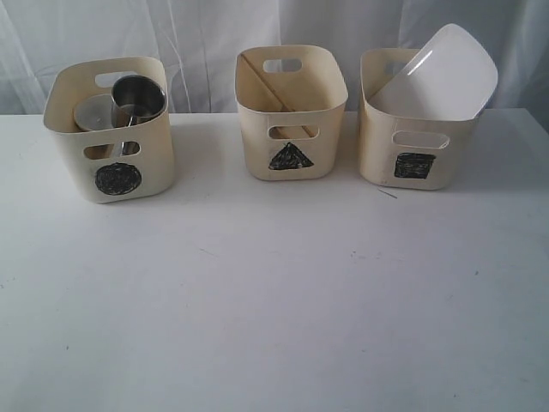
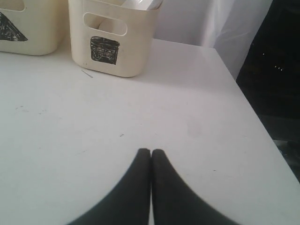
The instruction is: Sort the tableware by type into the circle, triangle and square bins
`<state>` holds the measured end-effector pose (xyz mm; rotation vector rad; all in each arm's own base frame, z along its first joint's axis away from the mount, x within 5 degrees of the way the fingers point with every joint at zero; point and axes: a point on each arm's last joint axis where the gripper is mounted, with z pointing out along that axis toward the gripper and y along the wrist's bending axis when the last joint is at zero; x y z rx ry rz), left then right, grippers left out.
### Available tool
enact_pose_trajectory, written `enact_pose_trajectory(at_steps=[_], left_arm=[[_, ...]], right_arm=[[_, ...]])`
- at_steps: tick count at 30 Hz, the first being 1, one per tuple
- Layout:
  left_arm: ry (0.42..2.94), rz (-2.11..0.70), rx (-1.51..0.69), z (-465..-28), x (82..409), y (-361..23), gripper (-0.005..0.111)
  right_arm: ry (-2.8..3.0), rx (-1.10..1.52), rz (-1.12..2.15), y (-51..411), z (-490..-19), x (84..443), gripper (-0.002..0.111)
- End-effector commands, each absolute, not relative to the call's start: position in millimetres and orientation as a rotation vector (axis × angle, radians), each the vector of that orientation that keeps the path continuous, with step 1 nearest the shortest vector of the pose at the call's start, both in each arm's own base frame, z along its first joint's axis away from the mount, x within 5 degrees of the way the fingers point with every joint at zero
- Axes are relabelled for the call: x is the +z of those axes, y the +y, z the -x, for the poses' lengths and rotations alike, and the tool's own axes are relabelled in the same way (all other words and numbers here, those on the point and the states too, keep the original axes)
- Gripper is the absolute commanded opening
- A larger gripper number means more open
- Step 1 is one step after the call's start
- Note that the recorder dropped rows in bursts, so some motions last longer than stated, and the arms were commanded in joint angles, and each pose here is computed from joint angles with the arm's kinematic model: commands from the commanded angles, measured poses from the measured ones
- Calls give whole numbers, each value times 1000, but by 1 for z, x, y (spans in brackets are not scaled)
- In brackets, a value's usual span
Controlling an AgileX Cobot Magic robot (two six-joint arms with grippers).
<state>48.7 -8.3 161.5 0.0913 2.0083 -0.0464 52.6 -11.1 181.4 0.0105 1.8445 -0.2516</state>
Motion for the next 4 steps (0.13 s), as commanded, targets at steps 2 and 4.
enact_pose_trajectory(at_steps=[2, 4], left_arm=[[2017, -83, -53, -48, 159, -8, 0], [2017, -83, -53, -48, 159, -8, 0]], right_arm=[[1839, -262, -9, -11, -52, 182, 0], [1839, -262, -9, -11, -52, 182, 0]])
